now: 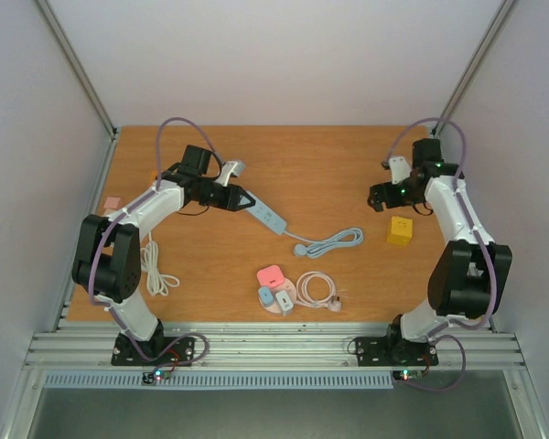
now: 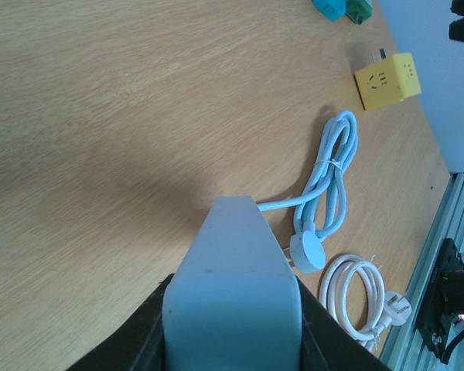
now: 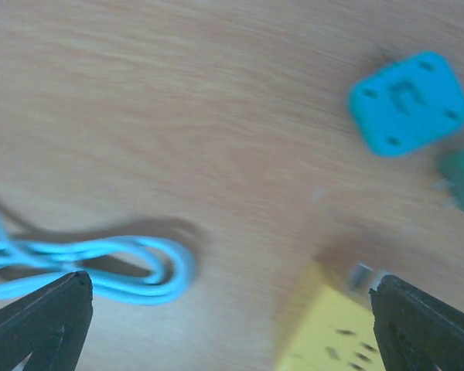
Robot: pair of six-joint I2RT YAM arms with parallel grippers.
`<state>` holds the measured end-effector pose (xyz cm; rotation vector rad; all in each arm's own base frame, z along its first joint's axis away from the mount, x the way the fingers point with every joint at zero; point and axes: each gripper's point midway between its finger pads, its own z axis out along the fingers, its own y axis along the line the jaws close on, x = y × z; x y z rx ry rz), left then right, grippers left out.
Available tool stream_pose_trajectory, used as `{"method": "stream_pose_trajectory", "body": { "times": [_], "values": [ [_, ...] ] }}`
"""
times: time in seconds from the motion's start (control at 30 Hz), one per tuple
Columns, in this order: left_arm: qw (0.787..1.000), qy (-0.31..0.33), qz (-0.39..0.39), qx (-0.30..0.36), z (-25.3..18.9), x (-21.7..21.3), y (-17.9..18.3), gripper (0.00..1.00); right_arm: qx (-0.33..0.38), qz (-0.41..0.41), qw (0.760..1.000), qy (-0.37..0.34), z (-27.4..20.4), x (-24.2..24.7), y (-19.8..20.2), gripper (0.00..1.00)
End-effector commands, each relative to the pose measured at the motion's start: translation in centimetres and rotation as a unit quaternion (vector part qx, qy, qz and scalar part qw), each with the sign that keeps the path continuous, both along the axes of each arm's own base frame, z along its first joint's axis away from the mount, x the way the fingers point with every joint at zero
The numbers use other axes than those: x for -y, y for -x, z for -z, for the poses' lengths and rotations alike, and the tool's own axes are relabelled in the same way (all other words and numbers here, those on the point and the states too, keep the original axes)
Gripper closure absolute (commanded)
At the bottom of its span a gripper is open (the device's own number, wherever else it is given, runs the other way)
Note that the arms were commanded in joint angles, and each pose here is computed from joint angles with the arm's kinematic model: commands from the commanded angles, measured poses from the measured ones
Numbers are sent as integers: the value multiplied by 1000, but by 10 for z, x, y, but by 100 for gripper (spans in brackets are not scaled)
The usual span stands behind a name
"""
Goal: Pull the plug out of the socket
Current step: Place the plug at the center of the board.
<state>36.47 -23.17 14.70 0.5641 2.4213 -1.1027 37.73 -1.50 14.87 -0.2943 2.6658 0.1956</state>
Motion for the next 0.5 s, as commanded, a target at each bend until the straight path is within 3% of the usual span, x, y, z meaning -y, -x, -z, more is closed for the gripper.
{"method": "stream_pose_trajectory", "body": {
  "times": [0.0, 0.13, 0.47],
  "values": [
    [999, 30, 31, 19, -16, 11, 7, 100, 68, -120, 990, -39, -28, -62, 8, 2],
    [998, 48, 41, 20, -23, 14, 11, 100, 123, -216, 966, -67, -46, -120, 20, 2],
    [994, 86, 64, 12, -35, 21, 19, 100, 199, -367, 908, -25, -32, -219, 40, 2]
  ]
}}
